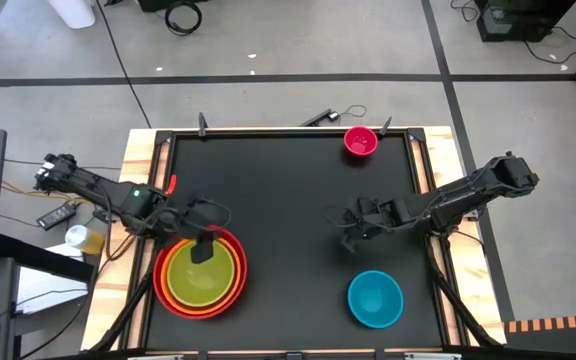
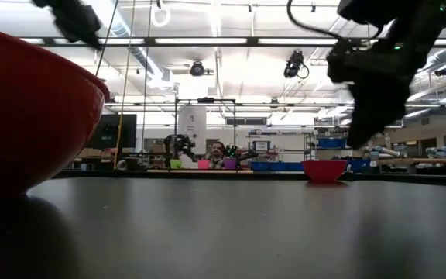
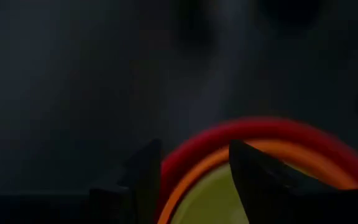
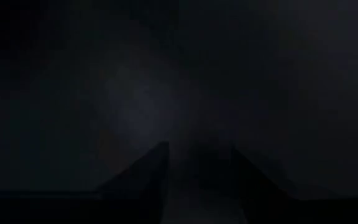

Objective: Nest bowls inside each other
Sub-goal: Stack the blue bowl on top of the green bowl

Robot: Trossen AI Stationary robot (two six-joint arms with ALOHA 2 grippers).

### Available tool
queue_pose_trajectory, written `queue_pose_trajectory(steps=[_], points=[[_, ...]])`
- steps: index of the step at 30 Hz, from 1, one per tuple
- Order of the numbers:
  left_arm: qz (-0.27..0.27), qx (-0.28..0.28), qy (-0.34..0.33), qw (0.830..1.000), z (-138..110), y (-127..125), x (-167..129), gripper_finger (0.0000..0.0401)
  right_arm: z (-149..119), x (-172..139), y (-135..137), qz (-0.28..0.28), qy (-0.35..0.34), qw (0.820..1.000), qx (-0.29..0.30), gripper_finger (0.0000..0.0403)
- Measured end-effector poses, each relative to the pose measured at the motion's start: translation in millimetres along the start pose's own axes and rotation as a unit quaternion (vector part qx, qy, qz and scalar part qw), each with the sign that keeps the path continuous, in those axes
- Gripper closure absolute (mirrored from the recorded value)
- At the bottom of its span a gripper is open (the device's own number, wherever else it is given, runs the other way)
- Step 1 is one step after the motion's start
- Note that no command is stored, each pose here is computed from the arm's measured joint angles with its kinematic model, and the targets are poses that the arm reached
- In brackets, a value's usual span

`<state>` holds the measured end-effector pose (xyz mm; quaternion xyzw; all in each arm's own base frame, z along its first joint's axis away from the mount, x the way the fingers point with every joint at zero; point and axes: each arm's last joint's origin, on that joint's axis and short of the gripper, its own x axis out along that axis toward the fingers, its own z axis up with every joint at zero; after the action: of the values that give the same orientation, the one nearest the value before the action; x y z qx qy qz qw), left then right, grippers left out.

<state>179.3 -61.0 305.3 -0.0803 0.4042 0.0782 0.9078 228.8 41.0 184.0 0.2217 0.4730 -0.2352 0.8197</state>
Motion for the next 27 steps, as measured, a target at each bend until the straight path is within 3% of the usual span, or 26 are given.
queue_pose_trajectory(steps=[2,4,7,10,13,16,21,27], points=[[-0.018,0.016,-0.03,0.999,6.4,-5.0,1.4,0.0215,-2.8,-1.0,-0.9,0.029,0.062,0.998,-0.006,0.0227],[-0.022,0.03,-0.06,0.998,13.7,-8.1,4.8,0.0219,-2.9,-6.7,-2.7,0.011,0.092,0.996,-0.015,0.0228],[0.011,0.04,-0.096,0.994,23.3,-6.9,11.6,0.022,4.9,-19.9,-12.4,-0.096,0.074,0.992,-0.037,0.0229],[0.034,0.037,-0.105,0.993,31.0,-2.9,22.7,0.0221,20.0,-34.2,-26.4,-0.212,0.03,0.976,-0.037,0.0229],[0.052,0.031,-0.091,0.994,34.6,-0.5,37.8,0.0221,31.1,-39.8,-40.8,-0.255,0.04,0.966,-0.009,0.0229],[0.064,0.04,-0.066,0.995,33.6,-4.0,54.9,0.0221,31.6,-34.5,-48.8,-0.217,0.102,0.971,0.018,0.0229],[0.066,0.067,-0.026,0.995,26.4,-19.4,82.4,0.0221,5.4,-31.4,-30.5,-0.08,0.241,0.967,0.009,0.023],[0.04,0.09,-0.054,0.994,26.5,-41.6,98.2,0.0221,-32.0,-54.4,13.9,-0.032,0.269,0.963,-0.002,0.0233]])
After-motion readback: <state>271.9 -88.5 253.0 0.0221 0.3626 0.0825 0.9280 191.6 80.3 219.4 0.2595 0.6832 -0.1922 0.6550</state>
